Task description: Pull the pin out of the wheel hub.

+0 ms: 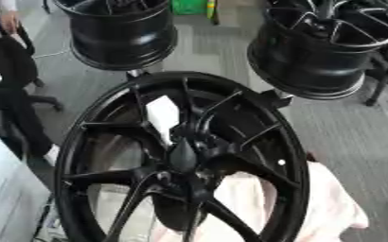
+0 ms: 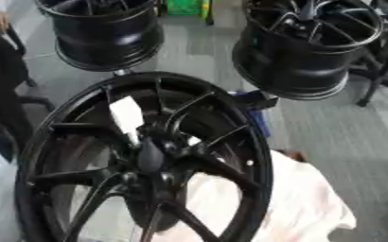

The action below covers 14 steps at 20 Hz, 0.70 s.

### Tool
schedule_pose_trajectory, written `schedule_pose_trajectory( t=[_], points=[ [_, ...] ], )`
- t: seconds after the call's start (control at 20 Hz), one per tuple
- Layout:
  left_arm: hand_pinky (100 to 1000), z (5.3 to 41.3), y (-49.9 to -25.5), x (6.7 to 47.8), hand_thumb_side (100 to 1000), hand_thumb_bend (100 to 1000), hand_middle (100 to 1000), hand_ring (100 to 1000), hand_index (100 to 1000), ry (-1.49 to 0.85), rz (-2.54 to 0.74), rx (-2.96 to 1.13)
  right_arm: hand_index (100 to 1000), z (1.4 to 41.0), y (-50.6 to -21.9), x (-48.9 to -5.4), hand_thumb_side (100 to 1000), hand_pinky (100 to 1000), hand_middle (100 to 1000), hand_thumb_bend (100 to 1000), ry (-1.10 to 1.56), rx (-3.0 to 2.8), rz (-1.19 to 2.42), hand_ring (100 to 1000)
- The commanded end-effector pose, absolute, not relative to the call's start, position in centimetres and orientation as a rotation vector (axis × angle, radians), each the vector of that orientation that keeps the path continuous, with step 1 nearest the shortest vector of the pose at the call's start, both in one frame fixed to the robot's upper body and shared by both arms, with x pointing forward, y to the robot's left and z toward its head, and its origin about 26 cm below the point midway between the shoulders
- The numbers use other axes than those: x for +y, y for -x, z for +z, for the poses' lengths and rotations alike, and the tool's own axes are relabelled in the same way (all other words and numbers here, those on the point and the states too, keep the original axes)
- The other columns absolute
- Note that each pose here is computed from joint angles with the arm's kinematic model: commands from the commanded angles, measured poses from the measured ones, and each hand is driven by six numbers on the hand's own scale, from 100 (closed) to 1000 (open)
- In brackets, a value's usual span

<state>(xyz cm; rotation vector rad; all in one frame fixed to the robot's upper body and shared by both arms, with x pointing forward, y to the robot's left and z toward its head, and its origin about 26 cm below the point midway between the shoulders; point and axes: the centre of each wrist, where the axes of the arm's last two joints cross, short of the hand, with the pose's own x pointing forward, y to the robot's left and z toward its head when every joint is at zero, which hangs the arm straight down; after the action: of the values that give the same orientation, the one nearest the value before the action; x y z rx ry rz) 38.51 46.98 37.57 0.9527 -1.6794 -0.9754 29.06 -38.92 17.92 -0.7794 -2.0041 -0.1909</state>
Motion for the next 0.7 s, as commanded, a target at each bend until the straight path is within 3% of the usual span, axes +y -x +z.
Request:
schedule_pose_trajectory(
  t=[0.05,0.7],
  points=[
    [853,39.51,-37.23,47.66,414,242,802,887,931,-1.009,-0.967,-1.699,756,19.53,-28.9,-39.32,734,789,592,100,0.817,-2.044,-0.164,682],
    [837,39.52,-37.25,47.64,403,212,771,864,912,-1.007,-0.942,-1.73,756,19.61,-28.91,-39.37,733,789,592,100,0.819,-2.045,-0.159,681]
  ],
)
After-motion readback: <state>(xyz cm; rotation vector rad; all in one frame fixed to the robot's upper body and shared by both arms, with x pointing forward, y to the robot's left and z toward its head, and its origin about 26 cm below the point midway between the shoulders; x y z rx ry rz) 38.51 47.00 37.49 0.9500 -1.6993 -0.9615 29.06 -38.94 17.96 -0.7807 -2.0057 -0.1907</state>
